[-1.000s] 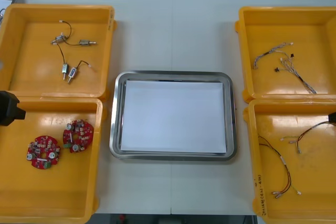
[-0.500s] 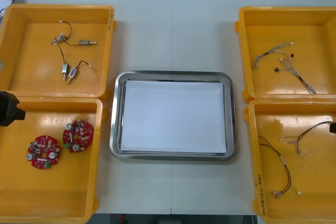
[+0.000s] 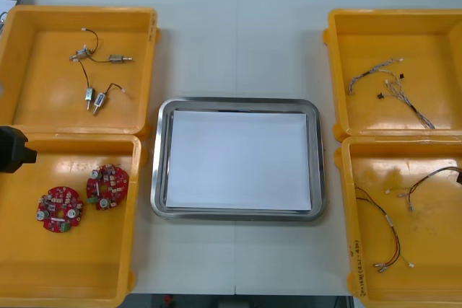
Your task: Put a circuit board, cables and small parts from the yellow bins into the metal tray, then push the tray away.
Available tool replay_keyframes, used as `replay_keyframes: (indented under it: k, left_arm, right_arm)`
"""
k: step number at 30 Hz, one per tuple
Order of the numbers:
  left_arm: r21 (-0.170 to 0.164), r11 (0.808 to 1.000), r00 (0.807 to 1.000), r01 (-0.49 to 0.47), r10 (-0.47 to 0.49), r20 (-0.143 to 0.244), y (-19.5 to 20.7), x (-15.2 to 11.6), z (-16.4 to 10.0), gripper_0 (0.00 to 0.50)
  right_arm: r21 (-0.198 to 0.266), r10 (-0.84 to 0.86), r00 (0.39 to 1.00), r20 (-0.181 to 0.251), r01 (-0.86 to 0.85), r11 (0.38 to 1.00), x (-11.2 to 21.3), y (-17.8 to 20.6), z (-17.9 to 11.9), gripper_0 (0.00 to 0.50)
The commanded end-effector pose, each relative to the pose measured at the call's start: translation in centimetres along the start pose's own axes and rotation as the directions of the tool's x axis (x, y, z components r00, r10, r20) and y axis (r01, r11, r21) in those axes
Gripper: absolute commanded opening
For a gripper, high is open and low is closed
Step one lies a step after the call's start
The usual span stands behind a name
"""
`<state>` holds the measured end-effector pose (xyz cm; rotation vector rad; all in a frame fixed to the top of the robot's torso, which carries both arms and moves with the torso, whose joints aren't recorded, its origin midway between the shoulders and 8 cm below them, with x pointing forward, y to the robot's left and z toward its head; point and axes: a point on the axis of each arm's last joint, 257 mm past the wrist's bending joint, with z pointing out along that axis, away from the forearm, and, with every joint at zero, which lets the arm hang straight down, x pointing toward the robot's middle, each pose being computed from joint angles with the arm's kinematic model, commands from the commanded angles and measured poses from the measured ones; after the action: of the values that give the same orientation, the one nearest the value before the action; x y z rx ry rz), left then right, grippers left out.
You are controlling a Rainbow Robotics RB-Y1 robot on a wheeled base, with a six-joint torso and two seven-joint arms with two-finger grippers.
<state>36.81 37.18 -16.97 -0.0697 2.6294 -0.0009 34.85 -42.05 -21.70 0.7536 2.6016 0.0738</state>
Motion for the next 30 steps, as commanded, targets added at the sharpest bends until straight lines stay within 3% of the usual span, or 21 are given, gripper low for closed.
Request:
replay_keyframes:
  k: [1,11,17,30]
  left_arm:
    - [-0.035,0.994,0.995,-0.103,0.103,0.004,1.6,0.9,0.2,0.500]
    - [-0.021,0.995,0.995,-0.097,0.097,-0.016,2.3,3.4,2.0,0.500]
    - [-0.005,0.997,0.997,-0.074,0.074,-0.033,3.1,4.8,3.8,0.500]
    - [0.019,0.998,0.997,-0.062,0.062,-0.042,3.6,6.5,7.4,0.500]
  right_arm:
    - [-0.001,0.119,0.993,-0.007,-0.119,0.993,-0.5,0.0,0.4,0.489]
    - [0.020,0.250,0.968,-0.027,-0.249,0.968,-0.8,0.1,1.4,0.491]
    - [0.008,0.278,0.961,0.001,-0.278,0.960,-2.0,0.3,1.1,0.490]
    - [-0.013,0.416,0.909,-0.006,-0.416,0.909,-3.3,1.9,1.4,0.491]
